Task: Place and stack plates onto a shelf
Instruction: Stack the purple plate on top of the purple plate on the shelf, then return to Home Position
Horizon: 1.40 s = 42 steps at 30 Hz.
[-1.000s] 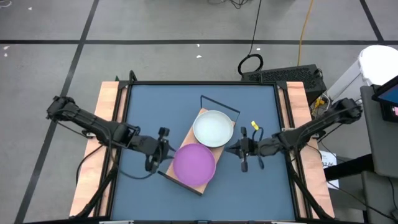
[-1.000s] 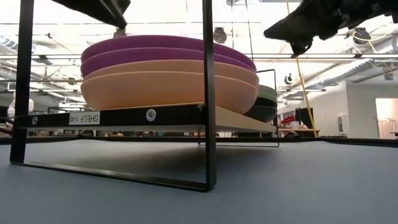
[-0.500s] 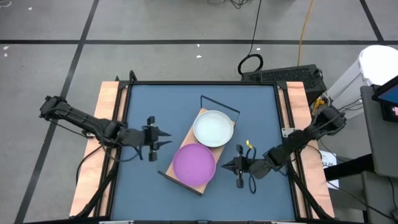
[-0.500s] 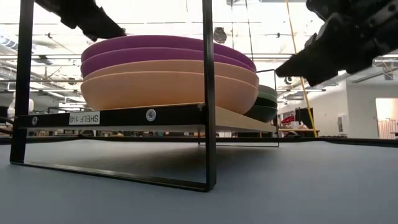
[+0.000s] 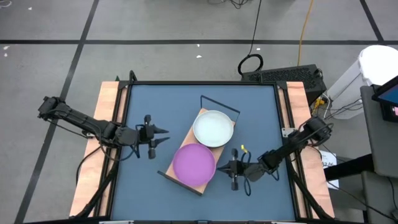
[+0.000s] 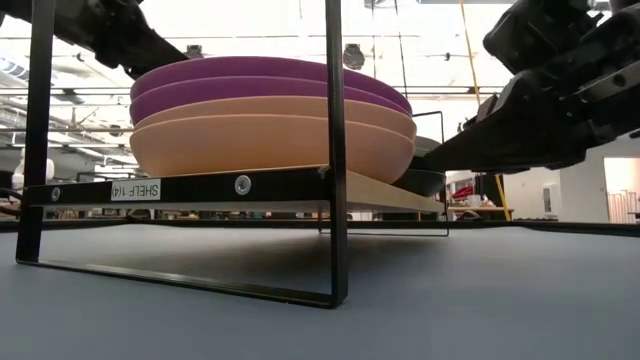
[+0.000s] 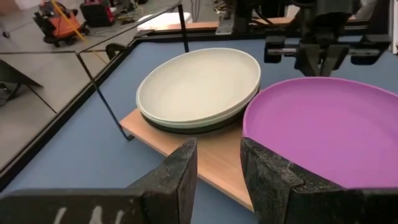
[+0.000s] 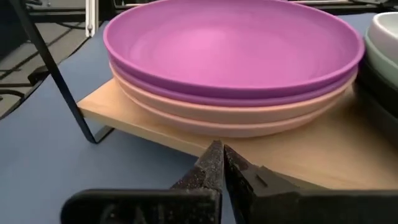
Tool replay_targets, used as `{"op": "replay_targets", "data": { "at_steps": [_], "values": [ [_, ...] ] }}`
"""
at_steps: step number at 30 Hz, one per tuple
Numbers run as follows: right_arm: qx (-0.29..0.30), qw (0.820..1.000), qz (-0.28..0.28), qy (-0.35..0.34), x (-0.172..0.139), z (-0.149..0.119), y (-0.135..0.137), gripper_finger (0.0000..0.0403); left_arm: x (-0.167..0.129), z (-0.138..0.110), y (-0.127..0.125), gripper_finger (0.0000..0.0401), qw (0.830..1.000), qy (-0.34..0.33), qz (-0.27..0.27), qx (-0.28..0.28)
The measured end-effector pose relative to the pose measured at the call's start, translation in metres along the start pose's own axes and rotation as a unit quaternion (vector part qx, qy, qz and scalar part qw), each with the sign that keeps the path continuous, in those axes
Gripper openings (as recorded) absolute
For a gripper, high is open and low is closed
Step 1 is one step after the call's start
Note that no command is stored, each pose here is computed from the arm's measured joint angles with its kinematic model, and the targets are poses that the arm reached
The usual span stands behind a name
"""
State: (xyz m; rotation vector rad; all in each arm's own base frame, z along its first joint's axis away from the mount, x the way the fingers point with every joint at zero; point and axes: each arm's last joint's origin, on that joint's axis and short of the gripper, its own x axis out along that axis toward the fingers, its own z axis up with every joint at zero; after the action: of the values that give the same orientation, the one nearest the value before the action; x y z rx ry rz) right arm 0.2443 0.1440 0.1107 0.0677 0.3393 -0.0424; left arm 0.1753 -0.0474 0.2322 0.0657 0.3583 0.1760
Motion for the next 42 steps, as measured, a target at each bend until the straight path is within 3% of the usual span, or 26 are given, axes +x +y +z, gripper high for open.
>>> {"op": "replay_targets", "data": {
  "at_steps": [18,24,31,35,42],
  "values": [
    [-0.001,1.000,0.005,0.001,0.005,-0.003,-0.003,0.0000,0.000,0.002,0.000,0.0129,1.000,-0.012,0.012,0.000],
    [-0.011,1.000,0.016,0.023,-0.018,0.026,-0.008,0.0000,0.000,0.007,0.000,0.0129,0.999,-0.031,0.006,0.032],
    [-0.029,0.999,0.004,0.017,-0.056,0.066,-0.030,0.0000,-0.008,0.024,0.002,0.0127,0.993,-0.110,0.000,0.047],
    [-0.061,0.998,-0.003,-0.005,-0.077,0.085,-0.045,0.0000,-0.017,0.029,0.007,0.0097,0.990,-0.135,0.002,0.050],
    [-0.099,0.995,-0.002,-0.022,-0.109,0.103,-0.068,0.0000,-0.032,0.033,0.014,0.0011,0.987,-0.157,-0.001,0.015]
  ]
}}
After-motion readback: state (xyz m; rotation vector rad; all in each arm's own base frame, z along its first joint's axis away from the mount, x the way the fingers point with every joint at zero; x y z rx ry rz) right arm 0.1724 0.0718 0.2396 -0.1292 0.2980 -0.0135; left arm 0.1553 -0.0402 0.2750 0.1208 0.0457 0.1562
